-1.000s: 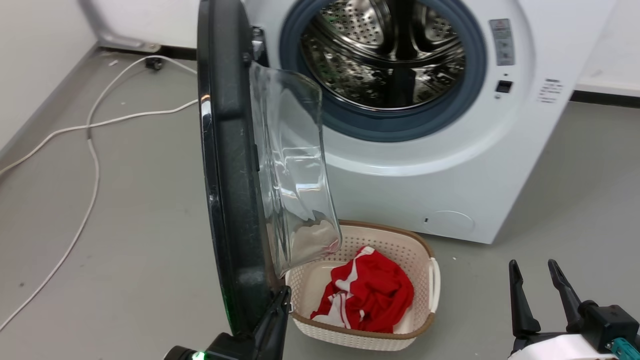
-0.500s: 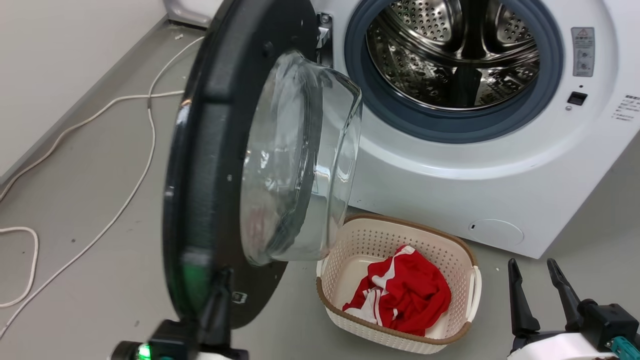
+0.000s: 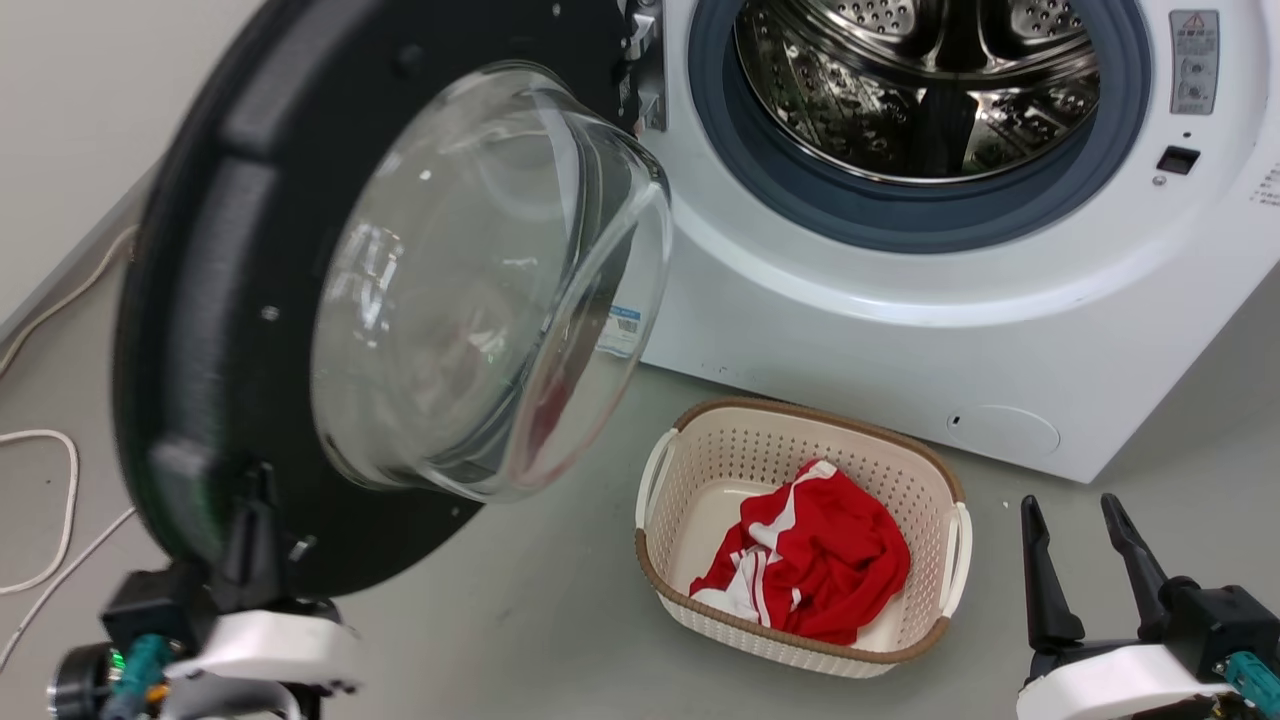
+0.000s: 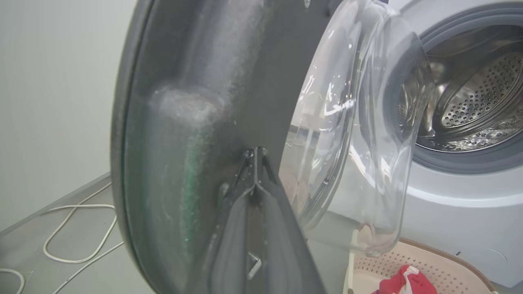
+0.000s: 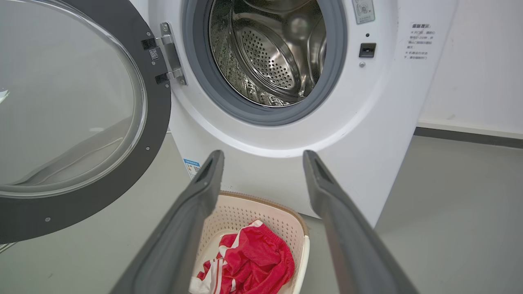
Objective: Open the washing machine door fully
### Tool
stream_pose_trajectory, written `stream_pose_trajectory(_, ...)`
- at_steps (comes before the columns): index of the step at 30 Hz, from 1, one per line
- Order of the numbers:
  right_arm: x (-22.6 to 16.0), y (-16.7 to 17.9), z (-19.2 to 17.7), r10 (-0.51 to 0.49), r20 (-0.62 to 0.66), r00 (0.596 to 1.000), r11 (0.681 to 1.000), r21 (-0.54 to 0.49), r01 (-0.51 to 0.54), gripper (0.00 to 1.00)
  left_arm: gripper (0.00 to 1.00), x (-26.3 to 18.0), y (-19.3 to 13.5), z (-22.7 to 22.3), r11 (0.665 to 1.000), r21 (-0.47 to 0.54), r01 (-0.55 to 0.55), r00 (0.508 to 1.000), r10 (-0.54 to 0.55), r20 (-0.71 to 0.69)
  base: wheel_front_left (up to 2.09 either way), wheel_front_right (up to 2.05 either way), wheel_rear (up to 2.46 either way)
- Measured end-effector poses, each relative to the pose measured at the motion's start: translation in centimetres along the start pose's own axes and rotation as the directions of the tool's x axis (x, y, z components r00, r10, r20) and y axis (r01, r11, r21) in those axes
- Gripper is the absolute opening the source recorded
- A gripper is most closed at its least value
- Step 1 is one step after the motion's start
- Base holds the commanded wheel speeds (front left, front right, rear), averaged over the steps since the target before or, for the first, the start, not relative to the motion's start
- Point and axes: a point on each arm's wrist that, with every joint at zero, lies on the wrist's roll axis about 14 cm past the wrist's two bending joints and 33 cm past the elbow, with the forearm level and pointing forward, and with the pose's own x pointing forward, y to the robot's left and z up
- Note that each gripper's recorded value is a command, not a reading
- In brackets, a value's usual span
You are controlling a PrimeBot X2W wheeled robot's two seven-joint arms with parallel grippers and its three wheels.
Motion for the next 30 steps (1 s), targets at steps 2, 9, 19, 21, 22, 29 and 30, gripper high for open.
stream_pose_trajectory(2, 0.1, -0.2, -0.2, -0.005, -0.007, 1.000, 1.000, -0.001, 0.005, 1.00, 0.00, 0.8, 1.2, 0.0, 1.000, 0.006, -0.029, 1.000, 0.029, 0.001, 0.00, 0.00, 0.00)
stream_pose_trajectory(9, 0.9, -0.8, -1.0, -0.016, -0.025, 1.000, 1.000, 0.002, 0.016, 1.00, 0.00, 3.6, 4.3, -0.8, 0.994, 0.000, -0.110, 0.994, 0.110, -0.022, 0.00, 0.00, 0.00)
stream_pose_trajectory(19, 2.0, -1.5, -1.8, -0.027, -0.038, 0.999, 1.000, 0.011, 0.027, 1.00, 0.00, 7.4, 8.2, -0.1, 0.982, 0.049, -0.182, 0.983, 0.183, -0.010, 0.00, 0.00, 0.00)
stream_pose_trajectory(21, 2.0, -1.5, -2.0, -0.028, -0.042, 0.999, 1.000, 0.012, 0.028, 1.00, 0.00, 7.9, 8.6, 0.0, 0.981, 0.051, -0.187, 0.982, 0.187, -0.008, 0.00, 0.00, 0.00)
stream_pose_trajectory(22, 2.0, -1.6, -2.0, -0.029, -0.044, 0.999, 1.000, 0.010, 0.029, 1.00, 0.00, 8.0, 8.9, 0.1, 0.980, 0.053, -0.190, 0.982, 0.190, -0.007, 0.00, 0.00, 0.00)
stream_pose_trajectory(29, 1.9, -1.5, -1.9, -0.029, -0.041, 0.999, 1.000, 0.009, 0.030, 1.00, 0.00, 8.2, 9.8, 0.4, 0.977, 0.057, -0.207, 0.978, 0.207, 0.002, 0.00, 0.00, 0.00)
stream_pose_trajectory(30, 1.9, -1.6, -1.7, -0.032, -0.036, 0.999, 0.999, 0.011, 0.032, 1.00, 0.00, 8.0, 9.6, 0.5, 0.978, 0.064, -0.198, 0.980, 0.198, 0.005, 0.00, 0.00, 0.00)
